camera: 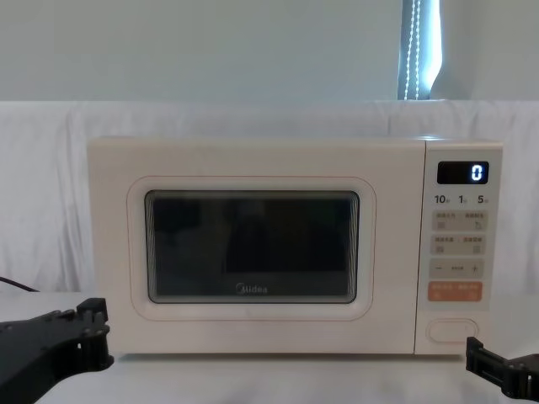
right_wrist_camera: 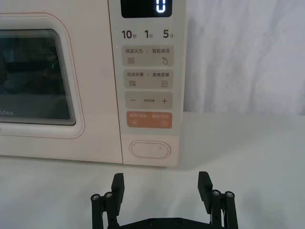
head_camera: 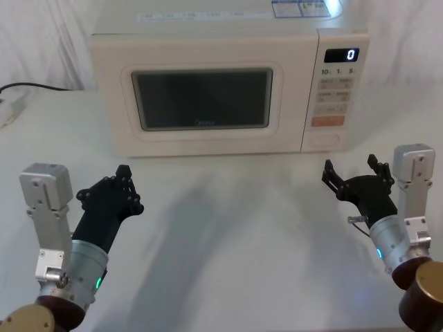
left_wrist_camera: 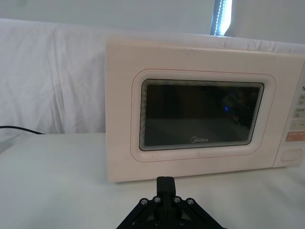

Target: Press the button to open the microwave door with one hand; close the microwave door with the other hand.

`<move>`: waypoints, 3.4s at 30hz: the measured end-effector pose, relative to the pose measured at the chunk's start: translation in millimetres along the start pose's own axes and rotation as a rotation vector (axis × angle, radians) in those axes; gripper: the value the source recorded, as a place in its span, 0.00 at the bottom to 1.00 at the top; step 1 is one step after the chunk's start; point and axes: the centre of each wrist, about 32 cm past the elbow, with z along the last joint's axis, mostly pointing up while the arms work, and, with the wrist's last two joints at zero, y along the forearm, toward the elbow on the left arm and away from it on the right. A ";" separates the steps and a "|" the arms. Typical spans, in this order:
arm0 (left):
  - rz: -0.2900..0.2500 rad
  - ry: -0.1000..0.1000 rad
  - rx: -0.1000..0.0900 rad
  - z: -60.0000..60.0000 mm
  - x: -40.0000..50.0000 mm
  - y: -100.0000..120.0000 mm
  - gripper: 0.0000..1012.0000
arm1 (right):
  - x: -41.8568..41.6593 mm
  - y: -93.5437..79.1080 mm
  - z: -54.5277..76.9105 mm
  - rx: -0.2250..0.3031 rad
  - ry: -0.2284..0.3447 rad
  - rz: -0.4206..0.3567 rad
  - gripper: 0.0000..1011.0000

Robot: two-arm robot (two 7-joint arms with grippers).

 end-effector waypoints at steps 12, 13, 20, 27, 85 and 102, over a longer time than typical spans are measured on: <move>-0.002 -0.004 0.000 0.0 0.1 -0.3 0.17 | 0.0 0.0 0.0 0.000 0.000 0.000 0.99; -0.002 -0.004 0.000 0.0 0.1 -0.4 0.23 | 0.0 0.0 0.0 0.000 0.000 0.000 0.99; -0.004 -0.005 0.000 0.1 0.2 -0.5 0.42 | 0.0 0.0 0.0 0.000 0.000 0.000 0.99; -0.004 -0.006 -0.001 0.3 0.3 -0.6 0.64 | 0.0 0.0 0.0 0.000 0.000 0.000 0.99; -0.004 -0.006 -0.002 0.3 0.3 -0.7 0.99 | 0.0 0.0 0.0 0.000 0.000 0.000 0.99; -0.004 -0.006 -0.002 0.3 0.3 -0.6 0.99 | 0.0 0.0 0.0 0.000 0.000 0.000 0.99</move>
